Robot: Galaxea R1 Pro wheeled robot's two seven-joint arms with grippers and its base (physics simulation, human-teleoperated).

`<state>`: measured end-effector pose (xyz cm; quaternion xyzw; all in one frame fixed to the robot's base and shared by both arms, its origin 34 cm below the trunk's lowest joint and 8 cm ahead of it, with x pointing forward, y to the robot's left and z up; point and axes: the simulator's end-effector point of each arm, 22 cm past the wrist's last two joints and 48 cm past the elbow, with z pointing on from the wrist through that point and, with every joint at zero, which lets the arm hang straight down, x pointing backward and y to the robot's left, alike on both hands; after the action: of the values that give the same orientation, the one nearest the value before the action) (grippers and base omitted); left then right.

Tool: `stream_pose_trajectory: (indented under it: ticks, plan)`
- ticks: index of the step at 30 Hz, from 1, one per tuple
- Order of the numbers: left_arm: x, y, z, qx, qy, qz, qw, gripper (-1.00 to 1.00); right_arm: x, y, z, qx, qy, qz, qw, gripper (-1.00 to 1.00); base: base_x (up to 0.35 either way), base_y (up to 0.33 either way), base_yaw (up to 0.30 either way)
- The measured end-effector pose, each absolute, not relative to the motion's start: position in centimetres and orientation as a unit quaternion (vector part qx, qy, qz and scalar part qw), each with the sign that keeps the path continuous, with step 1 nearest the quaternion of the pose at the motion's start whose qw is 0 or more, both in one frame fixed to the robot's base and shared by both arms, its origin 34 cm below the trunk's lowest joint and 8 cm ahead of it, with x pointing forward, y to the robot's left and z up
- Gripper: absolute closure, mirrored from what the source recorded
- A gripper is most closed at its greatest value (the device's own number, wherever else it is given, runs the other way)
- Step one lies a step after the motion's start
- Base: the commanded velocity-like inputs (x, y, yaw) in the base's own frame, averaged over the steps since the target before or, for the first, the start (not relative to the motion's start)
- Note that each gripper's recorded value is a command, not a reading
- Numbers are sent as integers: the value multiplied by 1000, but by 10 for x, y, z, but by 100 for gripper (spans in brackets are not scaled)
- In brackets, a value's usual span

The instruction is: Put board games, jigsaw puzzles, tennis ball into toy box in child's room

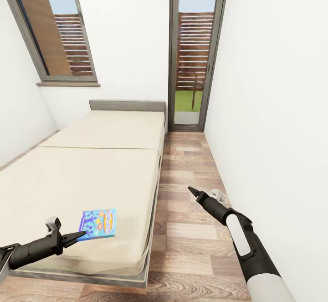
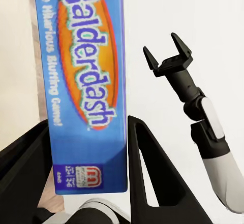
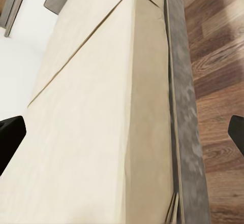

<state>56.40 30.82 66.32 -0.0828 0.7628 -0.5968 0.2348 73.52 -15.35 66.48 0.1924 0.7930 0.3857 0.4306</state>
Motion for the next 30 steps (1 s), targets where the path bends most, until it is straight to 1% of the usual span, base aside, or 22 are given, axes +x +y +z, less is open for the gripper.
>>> stream_pose_trajectory:
  ticks: [11, 30]
  plan:
    - [576, 314, 709, -76, 767, -592, 237, 100, 738, -150, 687, 188, 794, 386, 429, -100, 0, 0, 0]
    - [582, 352, 761, -66, 791, -556, 247, 100, 742, -138, 725, 181, 796, 389, 428, -100, 0, 0, 0]
